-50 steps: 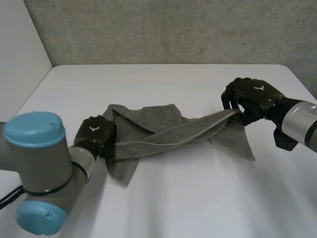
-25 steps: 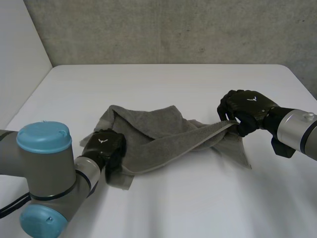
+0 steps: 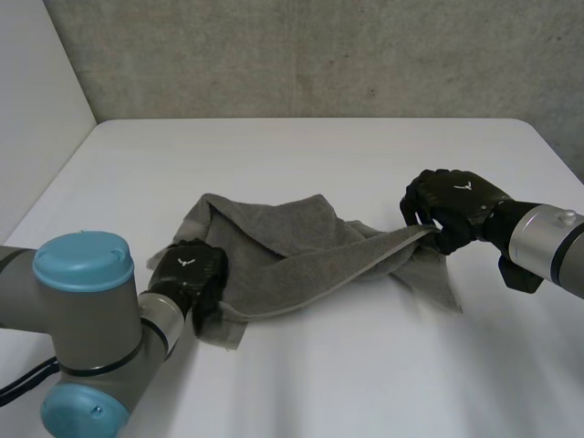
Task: Fold the towel.
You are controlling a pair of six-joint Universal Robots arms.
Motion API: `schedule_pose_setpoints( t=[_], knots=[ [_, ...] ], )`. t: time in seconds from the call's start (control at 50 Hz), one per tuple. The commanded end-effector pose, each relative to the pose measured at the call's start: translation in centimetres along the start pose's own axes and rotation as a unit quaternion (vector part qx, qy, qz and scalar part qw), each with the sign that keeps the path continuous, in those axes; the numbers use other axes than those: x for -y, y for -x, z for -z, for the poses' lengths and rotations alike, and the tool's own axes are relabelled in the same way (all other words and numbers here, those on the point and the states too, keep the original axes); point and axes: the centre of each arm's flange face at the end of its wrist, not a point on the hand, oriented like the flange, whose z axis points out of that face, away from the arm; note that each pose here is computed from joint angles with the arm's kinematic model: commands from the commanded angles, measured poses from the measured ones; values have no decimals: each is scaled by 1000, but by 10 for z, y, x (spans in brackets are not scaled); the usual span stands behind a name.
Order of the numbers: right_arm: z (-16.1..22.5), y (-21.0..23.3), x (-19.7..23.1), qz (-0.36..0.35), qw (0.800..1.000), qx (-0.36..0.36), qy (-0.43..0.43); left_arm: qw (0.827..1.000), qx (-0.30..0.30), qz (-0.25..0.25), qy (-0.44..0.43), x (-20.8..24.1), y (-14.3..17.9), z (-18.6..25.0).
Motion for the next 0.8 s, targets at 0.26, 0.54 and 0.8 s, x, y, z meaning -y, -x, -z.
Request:
schedule_pose_setpoints(
  t=[0.26, 0.54, 0.8],
  knots=[
    [-3, -1, -3, 2, 1000, -3, 0, 1000, -1, -18, 2, -2, 0, 10],
    [-2, -1, -9, -1, 1000, -4, 12, 999, 6, -35, 8, -6, 3, -15],
    [-22, -36, 55, 56, 994, -44, -81, 974, 66, -93, -194, 129, 35, -34]
  ],
)
